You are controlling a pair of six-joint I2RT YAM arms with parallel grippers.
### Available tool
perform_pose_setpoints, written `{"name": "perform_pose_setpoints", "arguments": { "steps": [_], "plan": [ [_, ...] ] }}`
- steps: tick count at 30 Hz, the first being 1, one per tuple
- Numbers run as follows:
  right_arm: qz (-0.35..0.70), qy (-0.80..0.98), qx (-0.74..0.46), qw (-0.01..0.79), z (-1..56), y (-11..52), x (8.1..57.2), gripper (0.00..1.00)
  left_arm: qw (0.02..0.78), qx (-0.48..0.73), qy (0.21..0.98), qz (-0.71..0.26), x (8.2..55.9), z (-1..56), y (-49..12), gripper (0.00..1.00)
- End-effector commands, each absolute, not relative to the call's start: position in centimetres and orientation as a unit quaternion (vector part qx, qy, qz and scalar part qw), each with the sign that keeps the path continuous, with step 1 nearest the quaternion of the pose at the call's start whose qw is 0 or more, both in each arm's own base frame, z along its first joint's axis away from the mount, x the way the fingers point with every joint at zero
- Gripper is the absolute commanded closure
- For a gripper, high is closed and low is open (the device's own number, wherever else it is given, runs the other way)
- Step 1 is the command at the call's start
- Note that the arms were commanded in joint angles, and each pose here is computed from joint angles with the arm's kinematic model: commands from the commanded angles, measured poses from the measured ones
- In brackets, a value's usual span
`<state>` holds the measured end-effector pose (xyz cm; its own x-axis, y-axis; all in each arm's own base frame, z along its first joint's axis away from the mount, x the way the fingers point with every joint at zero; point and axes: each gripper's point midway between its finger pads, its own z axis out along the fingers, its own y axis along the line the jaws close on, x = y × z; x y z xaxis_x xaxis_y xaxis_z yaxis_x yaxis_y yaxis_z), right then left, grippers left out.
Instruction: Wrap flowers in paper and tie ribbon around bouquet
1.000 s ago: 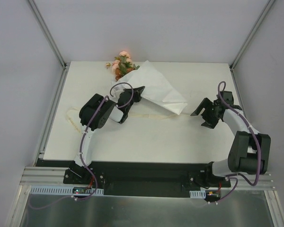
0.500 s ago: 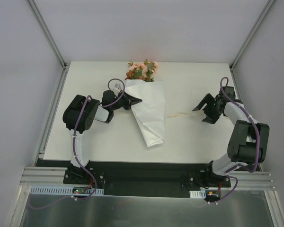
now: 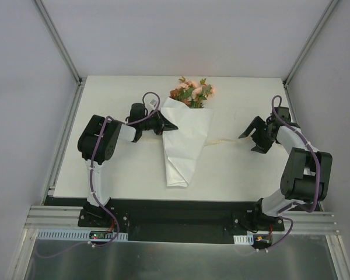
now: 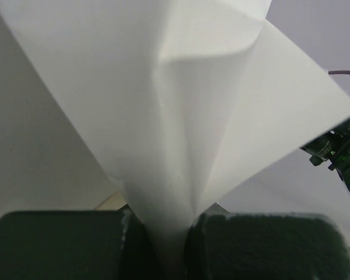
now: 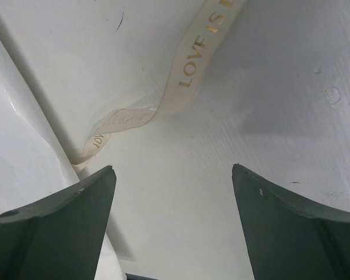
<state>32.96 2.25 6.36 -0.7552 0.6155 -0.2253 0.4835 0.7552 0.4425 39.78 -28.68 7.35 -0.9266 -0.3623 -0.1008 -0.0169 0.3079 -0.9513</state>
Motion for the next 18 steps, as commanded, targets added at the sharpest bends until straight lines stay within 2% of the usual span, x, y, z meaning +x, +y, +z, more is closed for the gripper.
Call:
{"name": "perform_pose_setpoints", "arguments": {
  "steps": [1,8,14,15,17,18],
  "plan": [
    [0.171,0.919,0.294,0.201,7.7,1.5,33.6,0.16,0.181,-0.118,0.791,-0.572,40.4,8.1,-28.3,1.00],
    [0.171,0.918,0.296,0.201,7.7,1.5,33.7,0.16,0.215,-0.207,0.771,-0.562,41.2,7.2,-27.0,1.00],
    [0.166,0.920,0.294,0.201,7.5,1.3,33.7,0.16,0.219,-0.210,0.771,-0.560,41.8,7.4,-27.0,1.00],
    [0.165,0.920,0.294,0.200,7.5,1.3,33.6,0.15,0.214,-0.212,0.775,-0.556,41.6,7.1,-26.9,0.89],
    [0.165,0.920,0.293,0.201,7.8,1.3,33.7,0.14,0.207,-0.207,0.786,-0.545,41.1,7.2,-26.8,0.78],
    [0.164,0.921,0.290,0.200,7.9,1.3,33.6,0.13,0.203,-0.202,0.792,-0.540,40.7,7.1,-26.6,0.66]
  ]
}}
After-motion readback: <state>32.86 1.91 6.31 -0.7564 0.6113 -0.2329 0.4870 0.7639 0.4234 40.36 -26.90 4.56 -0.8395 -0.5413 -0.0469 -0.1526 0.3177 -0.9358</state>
